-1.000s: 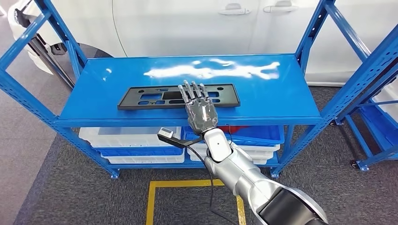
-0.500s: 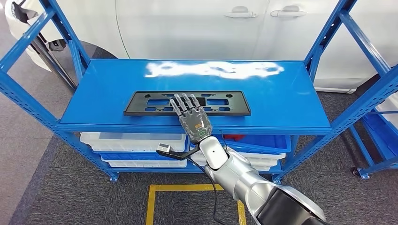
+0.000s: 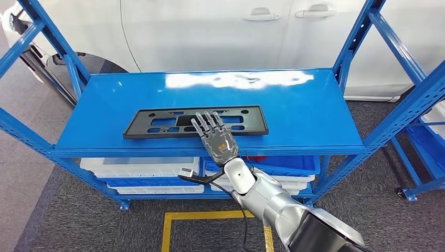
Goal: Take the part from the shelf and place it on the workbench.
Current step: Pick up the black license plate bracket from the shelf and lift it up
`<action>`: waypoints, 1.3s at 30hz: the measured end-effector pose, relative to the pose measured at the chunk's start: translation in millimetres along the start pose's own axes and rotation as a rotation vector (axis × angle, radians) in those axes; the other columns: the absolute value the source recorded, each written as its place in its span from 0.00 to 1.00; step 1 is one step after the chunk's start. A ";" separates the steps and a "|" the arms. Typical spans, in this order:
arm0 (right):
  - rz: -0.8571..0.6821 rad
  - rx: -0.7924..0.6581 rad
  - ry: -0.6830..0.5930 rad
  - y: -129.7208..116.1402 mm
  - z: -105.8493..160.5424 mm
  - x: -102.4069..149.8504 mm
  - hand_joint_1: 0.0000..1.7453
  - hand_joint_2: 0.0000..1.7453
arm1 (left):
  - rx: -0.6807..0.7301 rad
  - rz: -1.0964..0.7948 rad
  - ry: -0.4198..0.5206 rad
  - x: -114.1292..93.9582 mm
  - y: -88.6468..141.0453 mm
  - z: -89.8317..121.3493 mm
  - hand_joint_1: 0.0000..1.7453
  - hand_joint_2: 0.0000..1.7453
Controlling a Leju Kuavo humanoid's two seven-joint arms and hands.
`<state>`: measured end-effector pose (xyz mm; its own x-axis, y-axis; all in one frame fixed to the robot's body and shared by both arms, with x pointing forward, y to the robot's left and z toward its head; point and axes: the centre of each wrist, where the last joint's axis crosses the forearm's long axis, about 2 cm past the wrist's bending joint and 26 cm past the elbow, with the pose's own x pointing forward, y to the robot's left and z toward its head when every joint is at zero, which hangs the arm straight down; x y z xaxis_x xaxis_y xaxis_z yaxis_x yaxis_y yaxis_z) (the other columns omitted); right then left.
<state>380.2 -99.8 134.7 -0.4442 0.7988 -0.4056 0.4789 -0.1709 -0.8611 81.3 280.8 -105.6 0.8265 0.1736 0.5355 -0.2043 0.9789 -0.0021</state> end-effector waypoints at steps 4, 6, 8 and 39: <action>-0.003 -0.005 -0.007 -1.5 -1.3 1.8 0.00 1.00 | 0.002 0.001 -0.005 3.0 0.7 -1.3 0.00 0.00; -0.006 -0.007 -0.009 -2.2 -1.7 3.2 0.00 1.00 | 0.002 0.003 -0.006 3.2 0.8 -1.3 0.00 0.00; -0.008 -0.010 -0.011 -3.4 -2.8 4.1 0.00 1.00 | 0.003 0.003 -0.004 2.5 0.9 -1.1 0.00 0.00; -0.041 -0.055 -0.057 -17.2 -12.7 19.0 0.00 1.00 | 0.009 0.012 -0.007 -3.2 4.1 1.1 0.00 0.00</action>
<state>373.1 -74.4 145.6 -0.5056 0.7703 -0.3885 0.4997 -0.1056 -0.8597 77.2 284.2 -106.4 0.8201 0.1844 0.5417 -0.2186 0.9758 -0.0013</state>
